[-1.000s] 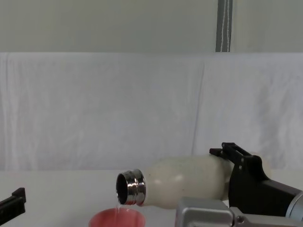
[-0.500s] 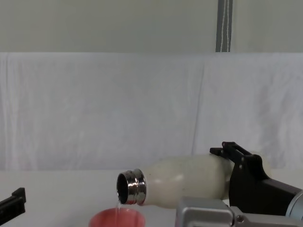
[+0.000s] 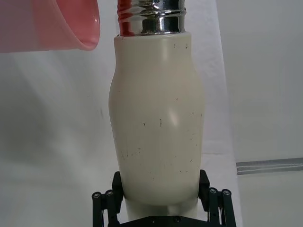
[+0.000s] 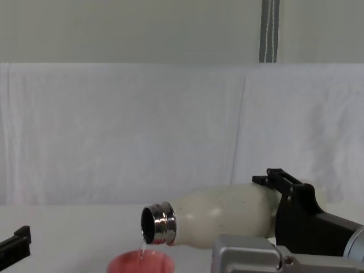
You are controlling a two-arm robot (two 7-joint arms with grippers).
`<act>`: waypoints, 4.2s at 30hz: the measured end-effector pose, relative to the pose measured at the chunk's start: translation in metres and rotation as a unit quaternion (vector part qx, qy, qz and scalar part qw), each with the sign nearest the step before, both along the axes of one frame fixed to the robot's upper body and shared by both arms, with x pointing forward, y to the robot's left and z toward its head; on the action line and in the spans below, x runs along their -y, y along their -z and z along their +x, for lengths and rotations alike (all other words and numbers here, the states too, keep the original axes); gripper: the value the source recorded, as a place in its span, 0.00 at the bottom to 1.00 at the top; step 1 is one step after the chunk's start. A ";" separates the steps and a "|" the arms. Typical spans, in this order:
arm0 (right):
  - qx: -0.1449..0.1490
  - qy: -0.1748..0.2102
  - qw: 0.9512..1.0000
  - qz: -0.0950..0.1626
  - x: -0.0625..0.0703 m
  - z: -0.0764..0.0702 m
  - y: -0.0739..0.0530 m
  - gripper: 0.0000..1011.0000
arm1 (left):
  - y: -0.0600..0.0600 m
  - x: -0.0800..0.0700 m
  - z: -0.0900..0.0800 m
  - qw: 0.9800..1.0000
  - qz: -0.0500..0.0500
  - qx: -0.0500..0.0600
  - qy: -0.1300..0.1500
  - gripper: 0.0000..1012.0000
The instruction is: Grasp the thermos with one hand and pour water into the cup lid.
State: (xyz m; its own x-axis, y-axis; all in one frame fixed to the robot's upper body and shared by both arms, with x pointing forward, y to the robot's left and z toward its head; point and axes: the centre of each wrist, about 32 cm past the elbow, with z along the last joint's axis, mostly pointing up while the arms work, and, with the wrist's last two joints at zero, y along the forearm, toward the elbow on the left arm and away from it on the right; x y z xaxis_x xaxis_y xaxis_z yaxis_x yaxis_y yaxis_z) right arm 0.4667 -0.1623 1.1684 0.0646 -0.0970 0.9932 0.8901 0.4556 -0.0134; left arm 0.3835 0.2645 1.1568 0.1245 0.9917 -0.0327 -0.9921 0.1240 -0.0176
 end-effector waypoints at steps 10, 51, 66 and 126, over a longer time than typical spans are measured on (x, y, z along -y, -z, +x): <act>0.002 0.001 1.000 -0.003 0.001 0.001 -0.001 0.94 | 0.000 0.000 0.000 1.000 0.000 0.000 0.000 0.99; -0.021 -0.002 1.000 0.004 0.001 -0.001 0.004 0.94 | 0.000 0.000 0.000 1.000 0.000 0.000 0.000 0.99; -0.041 -0.002 0.998 0.036 0.003 -0.003 0.003 0.94 | 0.000 0.000 0.000 1.000 0.000 0.000 0.000 0.99; -0.224 -0.012 0.856 0.465 0.059 -0.034 -0.021 0.94 | 0.000 0.000 0.000 1.000 0.000 0.000 0.000 0.99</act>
